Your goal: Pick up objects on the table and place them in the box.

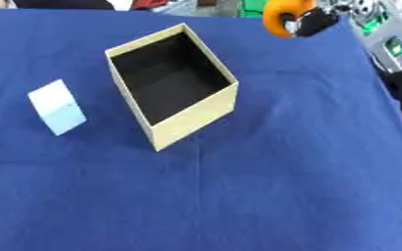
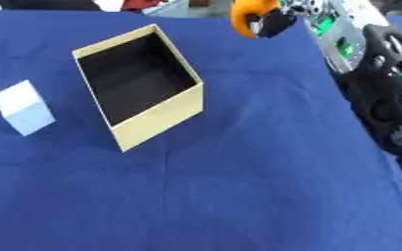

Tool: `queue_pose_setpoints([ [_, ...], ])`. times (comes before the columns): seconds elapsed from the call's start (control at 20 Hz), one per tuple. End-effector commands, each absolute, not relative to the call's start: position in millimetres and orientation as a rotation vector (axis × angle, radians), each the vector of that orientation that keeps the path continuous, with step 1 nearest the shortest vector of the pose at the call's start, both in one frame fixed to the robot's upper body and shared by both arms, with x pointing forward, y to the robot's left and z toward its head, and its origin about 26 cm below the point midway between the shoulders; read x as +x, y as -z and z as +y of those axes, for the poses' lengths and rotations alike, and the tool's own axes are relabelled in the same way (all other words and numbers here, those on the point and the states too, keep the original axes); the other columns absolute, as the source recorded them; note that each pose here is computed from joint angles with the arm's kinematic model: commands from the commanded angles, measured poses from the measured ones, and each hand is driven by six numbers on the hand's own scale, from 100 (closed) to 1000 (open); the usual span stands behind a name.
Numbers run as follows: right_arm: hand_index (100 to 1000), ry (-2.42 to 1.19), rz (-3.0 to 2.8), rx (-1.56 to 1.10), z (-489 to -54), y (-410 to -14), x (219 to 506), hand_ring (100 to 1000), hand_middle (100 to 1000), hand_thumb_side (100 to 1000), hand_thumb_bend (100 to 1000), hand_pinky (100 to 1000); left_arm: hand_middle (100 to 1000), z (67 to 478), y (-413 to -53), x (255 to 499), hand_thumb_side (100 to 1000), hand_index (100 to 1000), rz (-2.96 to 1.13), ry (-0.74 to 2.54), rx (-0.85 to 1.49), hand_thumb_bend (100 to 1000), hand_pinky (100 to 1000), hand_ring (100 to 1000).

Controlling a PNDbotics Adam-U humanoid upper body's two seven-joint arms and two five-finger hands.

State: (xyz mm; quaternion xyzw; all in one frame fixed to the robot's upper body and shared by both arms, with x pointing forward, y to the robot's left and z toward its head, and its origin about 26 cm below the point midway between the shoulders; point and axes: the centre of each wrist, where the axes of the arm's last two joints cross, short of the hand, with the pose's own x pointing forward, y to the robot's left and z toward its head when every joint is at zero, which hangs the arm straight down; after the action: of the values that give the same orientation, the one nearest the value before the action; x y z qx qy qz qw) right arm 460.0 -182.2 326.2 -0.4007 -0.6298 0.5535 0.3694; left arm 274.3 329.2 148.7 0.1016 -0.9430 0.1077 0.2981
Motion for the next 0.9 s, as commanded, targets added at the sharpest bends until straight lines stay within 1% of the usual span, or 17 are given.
queue_pose_setpoints([
  [0.05,739,-1.447,-1.712,-1.073,-156,-348,450,896,655,100,100,840,527,328,-156,273,978,739,-2.536,-0.267,0.258,325,723,554],
  [0.45,745,-1.526,-1.818,-1.003,-99,-350,438,898,651,100,100,841,527,326,-156,273,979,739,-2.536,-0.268,0.243,325,723,554],
  [0.9,757,-1.581,-1.831,-0.886,-69,-336,433,907,643,100,100,845,527,325,-155,274,980,739,-2.536,-0.270,0.237,324,723,553],
])
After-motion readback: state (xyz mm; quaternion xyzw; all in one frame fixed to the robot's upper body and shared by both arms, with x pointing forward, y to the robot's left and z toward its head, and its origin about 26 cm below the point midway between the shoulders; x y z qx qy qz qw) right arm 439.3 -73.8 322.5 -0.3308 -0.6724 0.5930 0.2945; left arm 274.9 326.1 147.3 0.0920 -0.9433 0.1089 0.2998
